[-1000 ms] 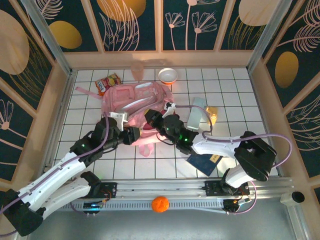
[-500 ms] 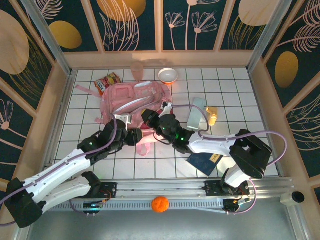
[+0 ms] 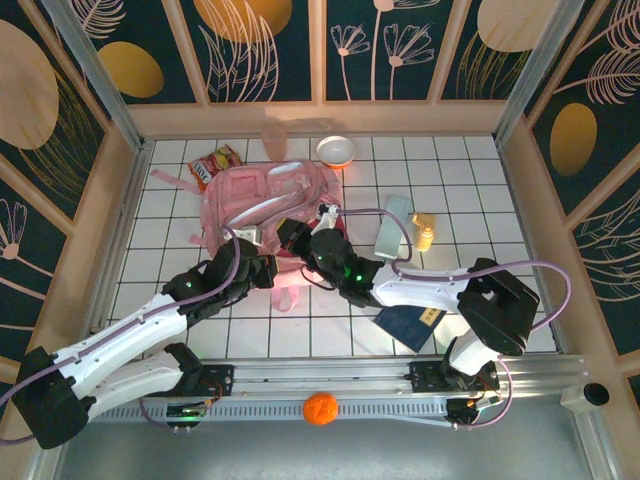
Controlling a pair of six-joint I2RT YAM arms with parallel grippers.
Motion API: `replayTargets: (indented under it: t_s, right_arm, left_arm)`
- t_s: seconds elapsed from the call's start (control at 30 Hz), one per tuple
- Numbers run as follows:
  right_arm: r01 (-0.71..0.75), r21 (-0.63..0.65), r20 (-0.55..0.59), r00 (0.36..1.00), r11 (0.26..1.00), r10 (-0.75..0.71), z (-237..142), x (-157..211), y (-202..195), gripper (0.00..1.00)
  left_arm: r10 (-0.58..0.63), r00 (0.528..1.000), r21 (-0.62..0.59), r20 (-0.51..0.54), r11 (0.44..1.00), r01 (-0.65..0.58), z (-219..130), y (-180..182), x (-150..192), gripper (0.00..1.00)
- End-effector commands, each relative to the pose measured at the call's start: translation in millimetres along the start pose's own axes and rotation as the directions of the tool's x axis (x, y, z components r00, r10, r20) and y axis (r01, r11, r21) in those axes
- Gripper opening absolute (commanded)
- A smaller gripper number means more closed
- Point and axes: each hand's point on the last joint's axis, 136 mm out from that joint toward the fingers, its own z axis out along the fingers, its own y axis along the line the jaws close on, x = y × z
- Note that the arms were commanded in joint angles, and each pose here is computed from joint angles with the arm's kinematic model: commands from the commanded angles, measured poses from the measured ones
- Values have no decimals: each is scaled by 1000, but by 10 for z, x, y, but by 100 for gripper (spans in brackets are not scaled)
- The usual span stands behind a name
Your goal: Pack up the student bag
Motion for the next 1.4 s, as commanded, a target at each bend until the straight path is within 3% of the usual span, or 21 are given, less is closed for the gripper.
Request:
replayTargets:
  t_s: [0.0, 0.23, 0.47, 0.7, 1.0, 1.2, 1.37]
  right_arm:
    - [-7, -70, 32, 999, 997, 10, -65, -102, 325, 0]
    - [7, -33, -10, 1000, 999, -7, -106, 9, 153, 0]
    - [74, -4, -73, 995, 997, -74, -132, 1, 75, 0]
    - [178, 27, -186, 968, 984, -170, -154, 131, -44, 0]
    - [176, -57, -208, 961, 983, -184, -189, 53, 68, 0]
    - [178, -86, -252, 948, 980, -194, -220, -111, 35, 0]
    - [244, -116, -327, 906, 963, -270, -198, -94, 15, 0]
  left_arm:
    - [-49, 999, 61, -13, 997, 50, 23, -111, 15, 0]
    - [-80, 996, 102, -38, 991, 83, -29, -194, 31, 0]
    - [96, 992, -8, -87, 995, -97, -72, 16, 121, 0]
    - [267, 956, -96, -121, 955, -279, -83, 118, 38, 0]
    - [337, 930, -129, -150, 926, -356, -5, 127, -11, 0]
    - [367, 913, -13, -179, 927, -375, 15, -60, 77, 0]
    - [307, 925, 103, -222, 951, -291, 34, -270, 202, 0]
